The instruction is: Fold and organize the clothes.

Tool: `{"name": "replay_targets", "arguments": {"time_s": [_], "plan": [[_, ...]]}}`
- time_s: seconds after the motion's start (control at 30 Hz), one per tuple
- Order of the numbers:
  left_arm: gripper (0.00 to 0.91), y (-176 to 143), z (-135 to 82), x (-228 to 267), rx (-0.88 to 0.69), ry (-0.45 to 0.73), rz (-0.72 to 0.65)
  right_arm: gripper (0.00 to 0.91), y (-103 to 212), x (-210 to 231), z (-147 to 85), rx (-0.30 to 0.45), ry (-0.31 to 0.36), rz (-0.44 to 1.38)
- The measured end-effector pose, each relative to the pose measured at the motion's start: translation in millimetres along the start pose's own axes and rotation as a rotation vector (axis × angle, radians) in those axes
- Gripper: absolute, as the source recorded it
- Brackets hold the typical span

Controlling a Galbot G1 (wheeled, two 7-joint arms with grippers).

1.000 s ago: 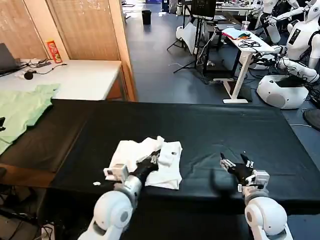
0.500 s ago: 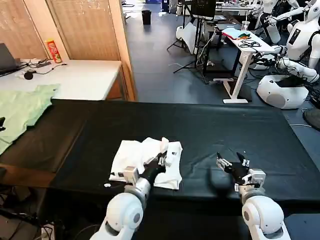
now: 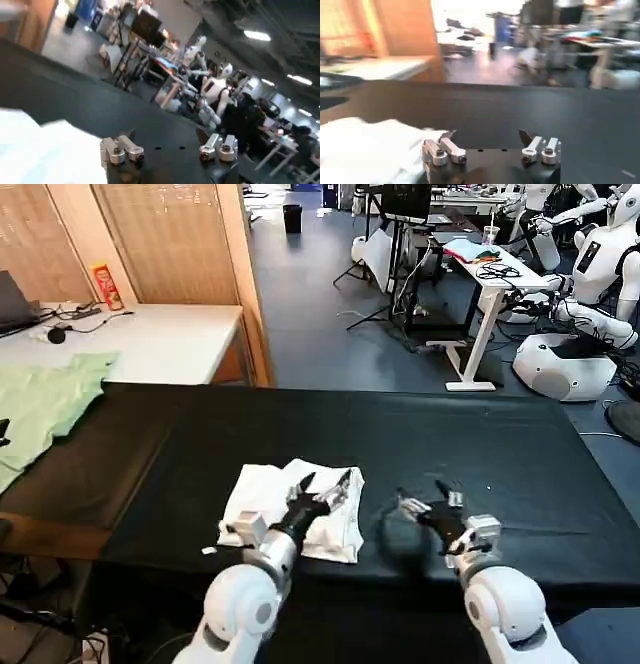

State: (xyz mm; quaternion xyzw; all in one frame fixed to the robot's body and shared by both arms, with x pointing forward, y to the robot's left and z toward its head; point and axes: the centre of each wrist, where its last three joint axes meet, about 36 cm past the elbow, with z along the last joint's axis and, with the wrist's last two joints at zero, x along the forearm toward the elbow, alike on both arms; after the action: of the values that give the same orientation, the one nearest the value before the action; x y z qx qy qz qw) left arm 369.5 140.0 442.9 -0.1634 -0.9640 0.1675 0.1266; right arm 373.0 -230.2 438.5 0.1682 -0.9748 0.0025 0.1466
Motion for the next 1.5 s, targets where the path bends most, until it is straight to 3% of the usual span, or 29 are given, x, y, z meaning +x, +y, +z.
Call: {"name": "replay_targets", "arguments": {"time_s": [0.17,0.37,0.67,0.87,1.17,1.5], "plan": [[0.878,31,-2,12,-0.099,-0.006,-0.095,0.878,25,-2,11,0.043,0.038,-0.089],[0.878,45,4,22,-0.129,0.01,-0.153,0.868,45,2,26,0.094,0.081,-0.137],[0.878,52,8,24,-0.137,0.019,-0.175,0.868,52,9,37,0.159,0.172,0.002],[0.878,66,4,20,-0.119,0.006,-0.194,0.878,57,24,37,0.106,0.171,0.043],[0.878,104,-1,20,0.021,-0.021,-0.245,0.878,67,60,24,-0.049,0.093,0.073],[0.878,126,8,35,0.304,-0.015,-0.246,0.878,71,66,19,-0.073,0.065,0.075]]}}
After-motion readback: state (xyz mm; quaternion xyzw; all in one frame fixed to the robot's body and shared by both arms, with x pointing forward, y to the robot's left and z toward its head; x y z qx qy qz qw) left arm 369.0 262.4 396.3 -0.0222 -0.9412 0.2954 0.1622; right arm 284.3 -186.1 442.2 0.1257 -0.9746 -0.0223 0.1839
